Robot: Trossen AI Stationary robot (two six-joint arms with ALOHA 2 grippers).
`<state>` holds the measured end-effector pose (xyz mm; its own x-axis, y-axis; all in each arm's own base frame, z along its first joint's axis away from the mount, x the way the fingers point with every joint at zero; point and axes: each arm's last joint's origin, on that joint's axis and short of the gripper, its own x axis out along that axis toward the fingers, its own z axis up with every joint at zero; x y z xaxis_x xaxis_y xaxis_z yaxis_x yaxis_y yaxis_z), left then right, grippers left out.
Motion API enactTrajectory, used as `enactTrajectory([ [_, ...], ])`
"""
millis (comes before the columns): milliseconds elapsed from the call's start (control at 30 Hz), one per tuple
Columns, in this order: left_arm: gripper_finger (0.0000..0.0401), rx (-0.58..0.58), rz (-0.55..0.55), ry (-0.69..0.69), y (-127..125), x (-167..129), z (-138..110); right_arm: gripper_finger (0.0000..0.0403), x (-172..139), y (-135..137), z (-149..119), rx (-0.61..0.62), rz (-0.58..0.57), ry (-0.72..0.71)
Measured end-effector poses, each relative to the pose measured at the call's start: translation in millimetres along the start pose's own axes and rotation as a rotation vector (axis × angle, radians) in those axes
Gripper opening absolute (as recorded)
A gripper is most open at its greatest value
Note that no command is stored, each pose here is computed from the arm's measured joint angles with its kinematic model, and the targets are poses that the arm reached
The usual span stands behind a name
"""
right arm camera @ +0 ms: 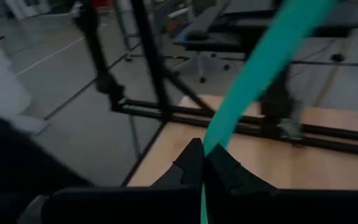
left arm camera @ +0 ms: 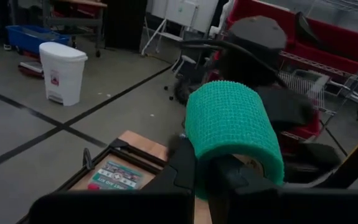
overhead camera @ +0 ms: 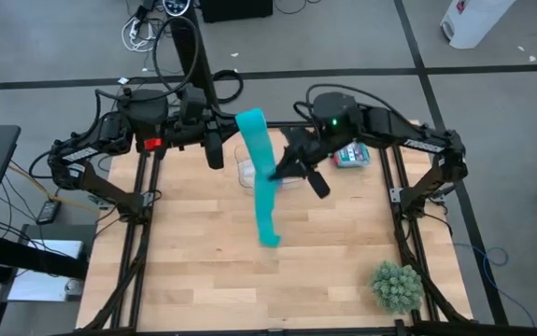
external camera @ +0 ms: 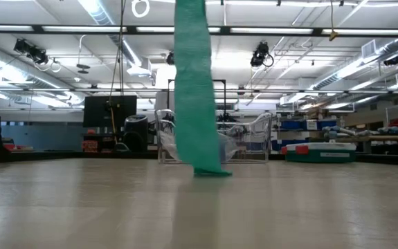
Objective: Roll bandage
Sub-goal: Roll the sky blue bandage
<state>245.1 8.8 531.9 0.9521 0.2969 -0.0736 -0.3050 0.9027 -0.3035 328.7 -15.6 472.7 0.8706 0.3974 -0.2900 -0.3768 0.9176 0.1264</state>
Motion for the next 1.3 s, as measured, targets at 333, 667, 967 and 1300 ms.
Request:
enactTrajectory([
  [333,0.0022,-0.014,-0.022,0.009,-1,0,0,0.0077,-12,-22,-5,0.048,-0.017,0.023],
  [667,0.0022,-0.041,-0.06,0.055,-1,0,-4,0.0188,-45,-4,5,0.031,-0.104,-0.011],
  [967,0.0022,-0.122,-0.169,0.166,-4,3,-11,0.0174,-58,-3,29,-0.22,-0.312,-0.207],
  [1300,0.0022,-0.156,-0.17,0.184,-4,9,-14,0.0162,-54,1,34,-0.282,-0.304,-0.251],
])
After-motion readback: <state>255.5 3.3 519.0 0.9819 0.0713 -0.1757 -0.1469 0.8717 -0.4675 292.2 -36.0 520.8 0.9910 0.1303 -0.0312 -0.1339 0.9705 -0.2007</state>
